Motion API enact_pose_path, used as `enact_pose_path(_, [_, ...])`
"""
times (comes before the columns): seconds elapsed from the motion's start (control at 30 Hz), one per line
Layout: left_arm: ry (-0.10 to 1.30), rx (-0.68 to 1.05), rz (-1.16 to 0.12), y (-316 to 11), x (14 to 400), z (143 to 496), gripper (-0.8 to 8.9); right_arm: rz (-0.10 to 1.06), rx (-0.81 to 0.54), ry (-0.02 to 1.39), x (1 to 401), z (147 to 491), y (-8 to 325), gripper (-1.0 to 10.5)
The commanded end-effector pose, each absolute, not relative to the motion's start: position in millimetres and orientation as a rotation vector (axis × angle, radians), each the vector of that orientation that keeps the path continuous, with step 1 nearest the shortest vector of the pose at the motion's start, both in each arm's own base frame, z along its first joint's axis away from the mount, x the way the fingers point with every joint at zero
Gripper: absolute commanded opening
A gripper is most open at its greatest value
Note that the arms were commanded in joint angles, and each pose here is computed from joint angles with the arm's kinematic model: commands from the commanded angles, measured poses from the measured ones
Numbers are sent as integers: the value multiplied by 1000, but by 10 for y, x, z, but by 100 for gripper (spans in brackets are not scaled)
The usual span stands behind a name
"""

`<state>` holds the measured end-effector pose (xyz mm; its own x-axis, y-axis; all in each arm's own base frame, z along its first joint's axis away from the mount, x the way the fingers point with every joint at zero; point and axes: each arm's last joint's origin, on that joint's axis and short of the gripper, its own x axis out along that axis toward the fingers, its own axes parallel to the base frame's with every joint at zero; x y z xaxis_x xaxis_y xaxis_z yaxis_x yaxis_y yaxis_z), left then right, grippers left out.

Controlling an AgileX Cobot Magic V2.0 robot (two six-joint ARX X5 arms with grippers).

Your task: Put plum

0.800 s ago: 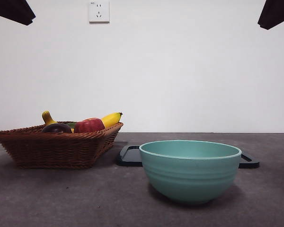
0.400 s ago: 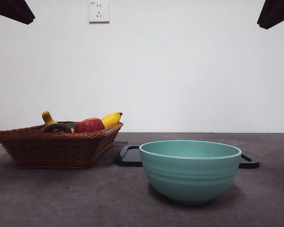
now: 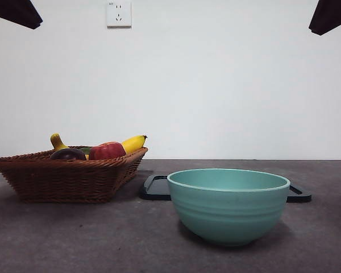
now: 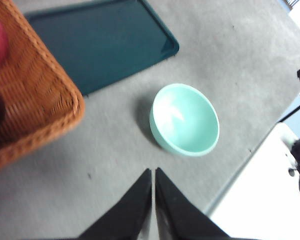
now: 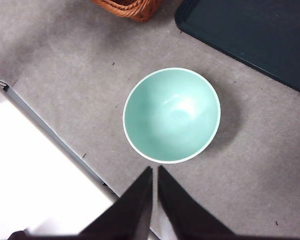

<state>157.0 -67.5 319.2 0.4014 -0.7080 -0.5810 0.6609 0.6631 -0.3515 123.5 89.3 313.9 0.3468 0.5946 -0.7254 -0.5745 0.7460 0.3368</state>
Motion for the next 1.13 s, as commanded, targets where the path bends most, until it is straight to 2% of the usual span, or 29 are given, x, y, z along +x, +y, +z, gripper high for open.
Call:
enact_pose_path(0.03, [628, 48, -891, -661, 1570, 3291, 8, 775, 18, 926, 1248, 3196, 914, 5])
enact_pose_path(0.13, [418, 128, -821, -590, 1573, 3446, 8, 776, 18, 927, 1247, 3196, 914, 5])
enact_pose_path(0.27, [150, 164, -657, -405, 1491, 3608, 8, 775, 18, 926, 1248, 3196, 914, 5])
enact_pose_path(0.37, [-9, 192, -493, -260, 1387, 3584, 8, 775, 18, 926, 1248, 3196, 914, 5])
enact_pose_path(0.47, [-100, 208, -342, -148, 1262, 3436, 8, 775, 18, 926, 1248, 3196, 914, 5])
enact_pose_path(0.6, [-137, 209, -199, -61, 1122, 3123, 8, 775, 18, 926, 1248, 3196, 914, 5])
enact_pose_path(0.7, [-120, 207, -144, -30, 1064, 2867, 8, 775, 18, 926, 1248, 3196, 914, 5])
enact_pose_path(1.0, [-22, 198, -108, -2, 1026, 2118, 8, 775, 18, 926, 1248, 3196, 914, 5])
enact_pose_path(1.13, [16, 194, -111, -2, 1027, 1899, 8, 775, 18, 926, 1248, 3196, 914, 5])
